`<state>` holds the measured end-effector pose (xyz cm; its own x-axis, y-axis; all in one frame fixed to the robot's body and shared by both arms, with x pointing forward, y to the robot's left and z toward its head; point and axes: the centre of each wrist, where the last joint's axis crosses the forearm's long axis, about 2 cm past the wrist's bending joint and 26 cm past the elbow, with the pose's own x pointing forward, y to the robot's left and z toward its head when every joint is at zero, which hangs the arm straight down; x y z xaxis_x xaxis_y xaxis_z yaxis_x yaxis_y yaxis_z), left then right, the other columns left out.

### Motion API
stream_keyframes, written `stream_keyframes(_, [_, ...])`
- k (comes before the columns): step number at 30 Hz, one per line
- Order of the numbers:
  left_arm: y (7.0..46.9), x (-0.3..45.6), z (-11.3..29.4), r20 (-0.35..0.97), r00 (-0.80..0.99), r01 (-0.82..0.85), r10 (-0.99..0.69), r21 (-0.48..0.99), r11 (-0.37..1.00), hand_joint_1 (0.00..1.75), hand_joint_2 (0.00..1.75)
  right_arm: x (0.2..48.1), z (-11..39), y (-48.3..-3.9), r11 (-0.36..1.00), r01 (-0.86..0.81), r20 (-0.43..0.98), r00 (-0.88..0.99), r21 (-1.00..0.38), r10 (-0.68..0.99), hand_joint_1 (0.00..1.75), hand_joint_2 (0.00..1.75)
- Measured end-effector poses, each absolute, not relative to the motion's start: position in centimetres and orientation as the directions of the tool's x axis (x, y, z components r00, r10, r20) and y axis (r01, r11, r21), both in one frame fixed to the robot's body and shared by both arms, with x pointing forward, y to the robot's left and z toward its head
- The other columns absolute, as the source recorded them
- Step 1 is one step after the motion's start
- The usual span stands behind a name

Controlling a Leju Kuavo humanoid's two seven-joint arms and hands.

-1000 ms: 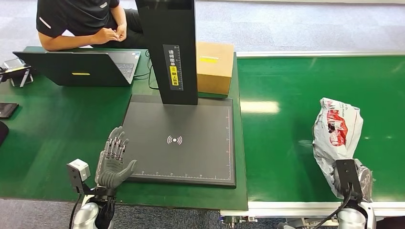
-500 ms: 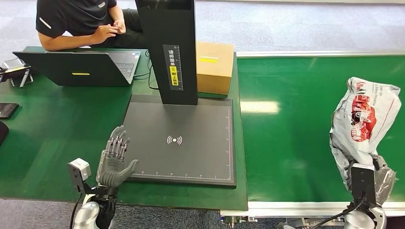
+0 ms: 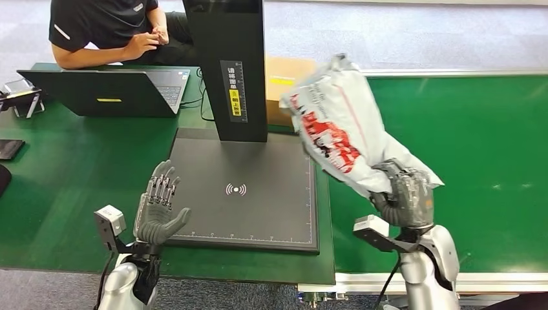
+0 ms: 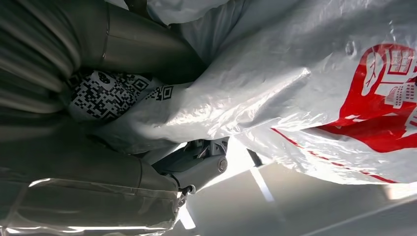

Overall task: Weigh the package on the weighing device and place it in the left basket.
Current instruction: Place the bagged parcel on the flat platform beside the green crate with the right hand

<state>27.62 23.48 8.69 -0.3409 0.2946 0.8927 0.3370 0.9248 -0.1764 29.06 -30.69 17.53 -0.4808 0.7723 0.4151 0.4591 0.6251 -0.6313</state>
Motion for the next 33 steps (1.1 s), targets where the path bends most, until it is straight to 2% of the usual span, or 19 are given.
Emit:
stream_keyframes(6, [23.5, 28.1, 8.8, 0.89, -0.345, 0.351, 0.299, -0.174, 0.92, 0.0, 1.75, 30.0, 18.6, -25.4, 0.537, 0.325, 0.214, -0.668, -0.778, 0.713, 1.75, 1.75])
stream_keyframes(9, [23.6, 28.1, 8.7, 0.89, -0.344, 0.357, 0.298, -0.169, 0.919, 0.0, 1.75, 30.4, 18.5, -23.3, 0.481, 0.263, 0.162, -0.72, -0.836, 0.675, 1.75, 1.75])
stream_keyframes(17, [24.0, 27.6, 7.9, 0.893, -0.344, 0.34, 0.289, -0.169, 0.925, 0.0, 1.75, 33.0, 15.7, -20.8, 0.301, -0.017, 0.223, -0.712, -0.954, 0.666, 1.75, 1.75])
stream_keyframes(26, [24.3, 27.0, 7.3, 0.902, -0.33, 0.325, 0.278, -0.168, 0.931, 0.0, 1.75, 35.8, 15.0, -20.6, 0.214, -0.095, 0.222, -0.665, -0.972, 0.713, 1.73, 1.75])
stream_keyframes(27, [24.3, 27.0, 7.3, 0.902, -0.33, 0.324, 0.278, -0.168, 0.931, 0.0, 1.75, 36.0, 15.0, -20.6, 0.217, -0.092, 0.222, -0.667, -0.972, 0.711, 1.65, 1.75])
stream_keyframes(28, [24.3, 27.0, 7.3, 0.902, -0.329, 0.325, 0.278, -0.168, 0.931, 0.0, 1.75, 36.2, 15.0, -20.7, 0.224, -0.085, 0.222, -0.673, -0.971, 0.706, 1.45, 1.75])
stream_keyframes(31, [24.3, 27.0, 7.3, 0.902, -0.328, 0.329, 0.28, -0.169, 0.929, 0.0, 1.75, 36.4, 14.7, -20.9, 0.267, -0.048, 0.222, -0.708, -0.962, 0.67, 0.34, 1.75])
stream_keyframes(32, [24.3, 27.0, 7.3, 0.902, -0.328, 0.331, 0.281, -0.169, 0.928, 0.0, 1.75, 36.3, 14.6, -20.9, 0.284, -0.033, 0.22, -0.72, -0.958, 0.658, 0.1, 1.75])
stream_keyframes(33, [24.3, 27.0, 7.3, 0.902, -0.328, 0.332, 0.282, -0.17, 0.928, 0.0, 1.75, 36.3, 14.6, -21.0, 0.299, -0.02, 0.218, -0.729, -0.954, 0.649, 0.02, 1.75])
